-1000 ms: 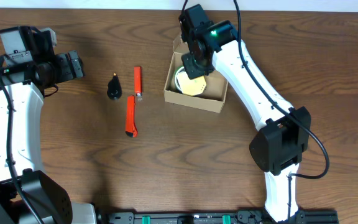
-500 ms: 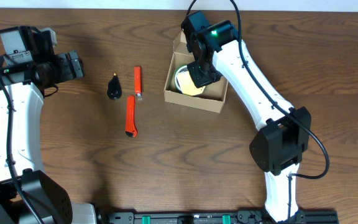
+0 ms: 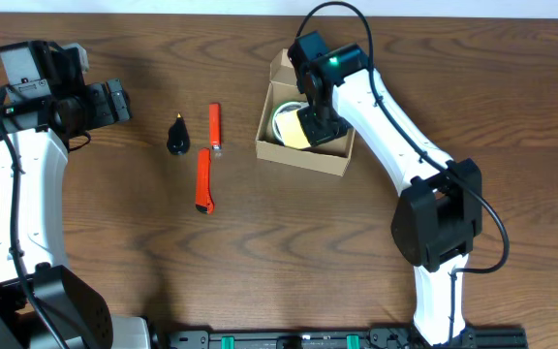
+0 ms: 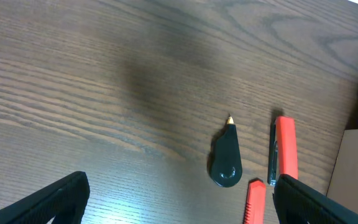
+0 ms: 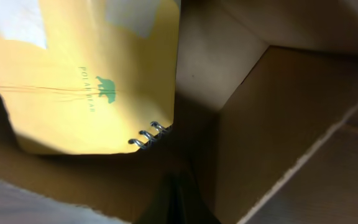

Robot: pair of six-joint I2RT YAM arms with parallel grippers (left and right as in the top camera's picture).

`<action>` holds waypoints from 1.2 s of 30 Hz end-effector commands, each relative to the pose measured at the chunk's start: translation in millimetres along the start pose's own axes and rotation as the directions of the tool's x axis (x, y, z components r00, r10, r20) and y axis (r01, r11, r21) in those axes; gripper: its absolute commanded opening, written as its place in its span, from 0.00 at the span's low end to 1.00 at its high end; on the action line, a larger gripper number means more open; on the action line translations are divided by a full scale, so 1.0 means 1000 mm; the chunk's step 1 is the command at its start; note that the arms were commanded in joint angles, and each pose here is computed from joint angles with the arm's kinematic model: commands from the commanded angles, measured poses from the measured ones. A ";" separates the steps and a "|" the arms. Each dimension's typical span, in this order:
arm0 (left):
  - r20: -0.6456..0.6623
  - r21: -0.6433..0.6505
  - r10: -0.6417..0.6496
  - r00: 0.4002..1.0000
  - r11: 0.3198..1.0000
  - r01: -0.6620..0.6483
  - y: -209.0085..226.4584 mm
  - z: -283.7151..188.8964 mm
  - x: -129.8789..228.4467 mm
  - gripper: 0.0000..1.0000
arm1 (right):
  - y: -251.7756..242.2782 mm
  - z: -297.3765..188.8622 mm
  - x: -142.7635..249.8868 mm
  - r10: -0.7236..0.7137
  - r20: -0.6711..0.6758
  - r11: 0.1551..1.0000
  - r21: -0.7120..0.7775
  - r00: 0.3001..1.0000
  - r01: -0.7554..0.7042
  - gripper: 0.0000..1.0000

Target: Pack container

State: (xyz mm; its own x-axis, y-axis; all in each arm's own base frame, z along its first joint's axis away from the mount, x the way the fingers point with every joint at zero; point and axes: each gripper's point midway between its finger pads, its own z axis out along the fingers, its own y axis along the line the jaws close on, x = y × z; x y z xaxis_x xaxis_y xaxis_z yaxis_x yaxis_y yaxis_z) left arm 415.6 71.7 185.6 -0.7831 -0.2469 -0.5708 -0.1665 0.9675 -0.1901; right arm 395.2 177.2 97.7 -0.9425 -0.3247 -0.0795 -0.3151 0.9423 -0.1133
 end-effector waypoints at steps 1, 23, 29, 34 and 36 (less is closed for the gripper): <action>0.020 -0.003 0.010 1.000 1.000 -0.010 0.000 -0.005 -0.008 0.95 | -0.002 0.004 0.005 -0.008 -0.004 1.000 -0.005 1.000 0.008 0.02; 0.020 -0.003 0.010 1.000 1.000 -0.010 0.000 -0.005 -0.008 0.95 | 0.012 0.018 -0.028 0.009 0.134 0.998 -0.065 0.991 0.000 0.01; 0.020 -0.003 0.010 1.000 1.000 -0.010 0.000 -0.005 -0.008 0.95 | 0.013 0.017 -0.034 0.002 0.160 0.998 -0.069 0.987 0.009 0.01; 0.020 -0.003 0.010 1.000 1.000 -0.010 0.000 -0.005 -0.008 0.95 | 0.015 0.016 -0.041 0.007 0.189 0.997 -0.079 0.982 0.008 0.01; 0.020 -0.003 0.010 1.000 1.000 -0.010 0.000 -0.005 -0.008 0.95 | 0.020 0.015 -0.045 0.010 0.203 0.994 -0.108 0.979 0.013 0.01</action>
State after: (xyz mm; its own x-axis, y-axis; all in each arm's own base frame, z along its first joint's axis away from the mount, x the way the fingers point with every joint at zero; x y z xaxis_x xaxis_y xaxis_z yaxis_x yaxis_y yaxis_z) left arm 415.7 71.7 185.6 -0.7828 -0.2468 -0.5712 -0.1664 0.9676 -0.1901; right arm 431.9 205.6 77.1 -0.9102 -0.3240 -0.2579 -0.3253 0.9448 -0.0389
